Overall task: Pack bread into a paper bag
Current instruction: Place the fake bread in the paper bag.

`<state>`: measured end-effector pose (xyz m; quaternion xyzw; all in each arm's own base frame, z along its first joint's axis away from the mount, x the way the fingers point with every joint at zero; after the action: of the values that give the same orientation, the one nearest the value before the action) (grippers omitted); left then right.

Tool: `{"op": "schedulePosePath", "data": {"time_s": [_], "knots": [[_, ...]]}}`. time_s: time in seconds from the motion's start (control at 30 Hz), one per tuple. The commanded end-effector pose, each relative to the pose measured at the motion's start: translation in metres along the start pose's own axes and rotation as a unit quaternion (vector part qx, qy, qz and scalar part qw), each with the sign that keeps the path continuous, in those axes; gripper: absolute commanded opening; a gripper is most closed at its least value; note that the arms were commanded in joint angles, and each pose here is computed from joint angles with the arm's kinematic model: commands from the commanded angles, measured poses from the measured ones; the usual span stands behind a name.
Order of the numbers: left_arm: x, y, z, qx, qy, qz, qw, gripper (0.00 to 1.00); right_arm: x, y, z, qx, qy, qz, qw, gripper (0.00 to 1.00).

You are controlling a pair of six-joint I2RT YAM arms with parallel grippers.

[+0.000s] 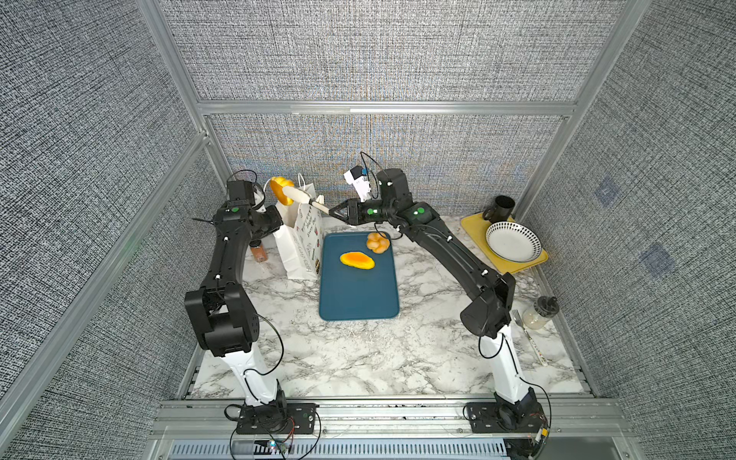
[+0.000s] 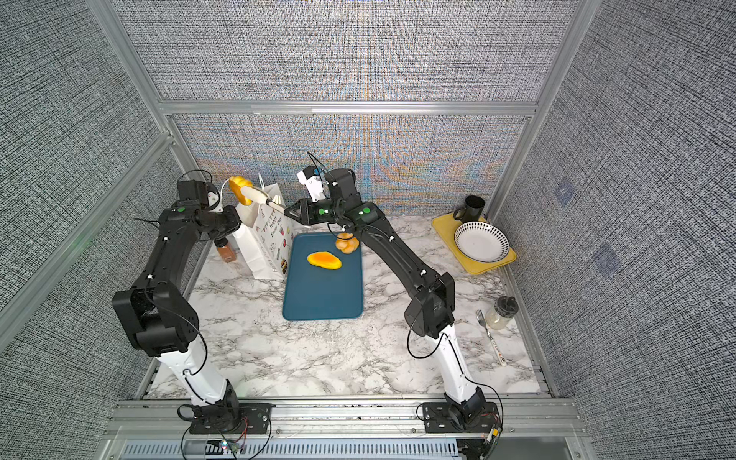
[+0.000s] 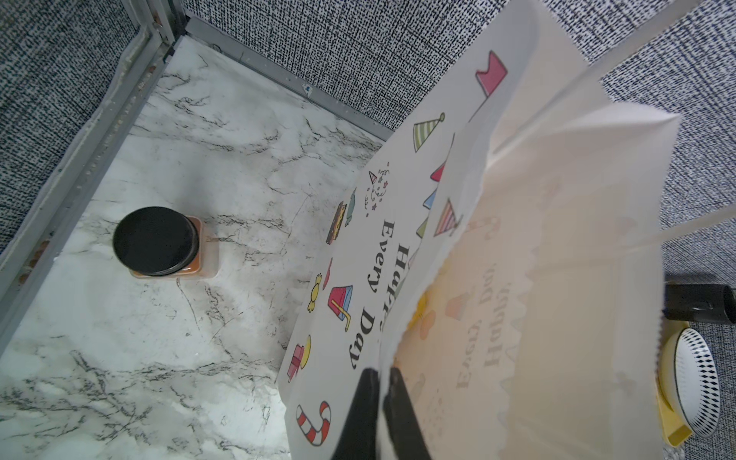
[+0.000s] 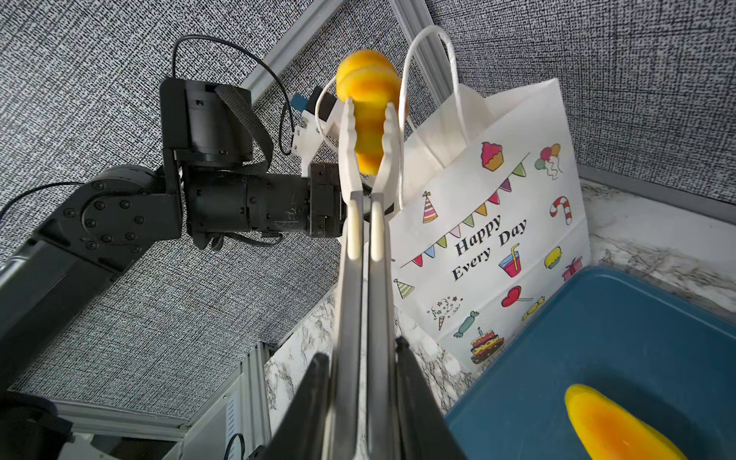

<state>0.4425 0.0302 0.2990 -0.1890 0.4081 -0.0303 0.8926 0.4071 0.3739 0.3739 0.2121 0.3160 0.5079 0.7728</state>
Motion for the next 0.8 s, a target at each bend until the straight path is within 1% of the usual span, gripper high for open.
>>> {"op": "schedulePosePath", "data": {"time_s": [0.0,0.13,0.3,0.37,0.5,0.63,0.77], "knots": [[-0.004,-0.001,-0.001,0.002,0.002,-0.001,1.000,0.02,-0.004,0.003,0.002,-0.014,-0.010,-0.003,1.000,0.29],[-0.005,-0.001,-0.001,0.003,0.001,-0.001,1.000,0.02,-0.003,0.000,-0.001,-0.013,-0.006,-0.009,1.000,0.35],[-0.006,0.000,0.000,0.004,0.001,0.002,1.000,0.02,-0.003,-0.001,-0.001,-0.014,-0.007,-0.013,1.000,0.35],[-0.006,0.001,-0.001,0.004,0.001,0.004,1.000,0.02,-0.004,-0.002,0.000,-0.014,-0.008,-0.015,1.000,0.31],[-0.006,0.003,-0.001,0.005,0.000,0.012,1.000,0.02,-0.006,-0.001,0.000,-0.016,-0.004,-0.014,1.000,0.30],[-0.001,0.005,0.000,0.004,0.005,0.015,1.000,0.02,-0.013,0.007,-0.004,-0.016,0.018,-0.007,1.000,0.30],[0.002,0.005,0.002,0.001,0.003,0.016,1.000,0.02,-0.031,0.020,-0.024,-0.022,0.062,-0.021,0.998,0.30]]}}
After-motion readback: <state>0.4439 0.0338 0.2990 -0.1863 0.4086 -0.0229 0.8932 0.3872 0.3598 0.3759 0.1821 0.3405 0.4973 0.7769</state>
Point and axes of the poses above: each gripper's point midway between its finger pads, its own x axis out along the fingers, its own y axis along the line the jaws close on, z = x × y, the point moved 9 cm from there along -x, back along the fingers, and after that the axes turned 6 degrees about x, right-handed, at the moved point
